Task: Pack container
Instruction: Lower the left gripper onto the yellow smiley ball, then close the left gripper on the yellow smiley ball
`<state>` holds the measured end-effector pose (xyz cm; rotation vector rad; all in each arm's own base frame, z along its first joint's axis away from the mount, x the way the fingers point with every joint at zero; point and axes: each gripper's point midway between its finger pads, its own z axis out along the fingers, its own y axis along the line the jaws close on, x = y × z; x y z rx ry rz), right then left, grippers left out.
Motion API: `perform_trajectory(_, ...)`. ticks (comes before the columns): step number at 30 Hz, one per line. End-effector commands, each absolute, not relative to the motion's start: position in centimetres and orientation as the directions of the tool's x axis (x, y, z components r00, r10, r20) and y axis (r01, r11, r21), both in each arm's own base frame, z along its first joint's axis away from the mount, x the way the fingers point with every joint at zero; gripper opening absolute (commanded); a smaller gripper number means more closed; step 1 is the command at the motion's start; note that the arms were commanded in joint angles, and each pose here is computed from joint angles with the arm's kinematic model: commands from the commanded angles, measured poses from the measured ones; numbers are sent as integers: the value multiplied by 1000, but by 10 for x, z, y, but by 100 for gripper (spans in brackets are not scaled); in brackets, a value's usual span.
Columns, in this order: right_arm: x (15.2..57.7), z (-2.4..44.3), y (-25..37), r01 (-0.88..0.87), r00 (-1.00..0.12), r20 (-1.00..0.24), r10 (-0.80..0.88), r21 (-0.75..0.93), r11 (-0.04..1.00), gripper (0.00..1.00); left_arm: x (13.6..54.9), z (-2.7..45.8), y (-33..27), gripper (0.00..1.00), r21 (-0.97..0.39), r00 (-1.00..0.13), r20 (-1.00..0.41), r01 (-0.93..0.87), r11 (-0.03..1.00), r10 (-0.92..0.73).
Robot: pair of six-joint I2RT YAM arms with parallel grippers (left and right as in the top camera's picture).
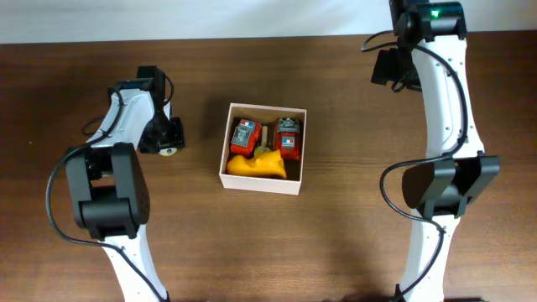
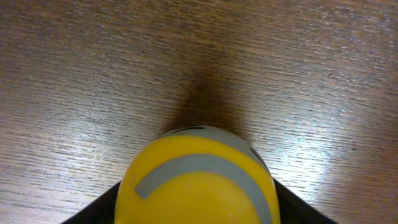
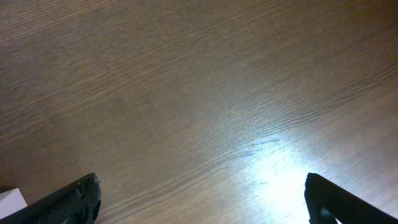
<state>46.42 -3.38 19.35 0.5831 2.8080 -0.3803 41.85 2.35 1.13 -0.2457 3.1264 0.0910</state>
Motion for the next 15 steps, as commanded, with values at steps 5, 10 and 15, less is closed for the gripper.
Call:
perform_trajectory(5,464,192,-35,423,-888,-289,359,-203,883,99,417,7,23,50,49,-988,3,-152,987,-152)
perform_trajectory(10,464,192,-35,423,-887,-289,359,-203,883,99,414,7,23,46,51,-988,14,-151,987,-152)
perform_trajectory(15,464,192,-35,424,-887,-289,359,-203,883,99,412,7,24,42,55,-988,22,-151,987,-152)
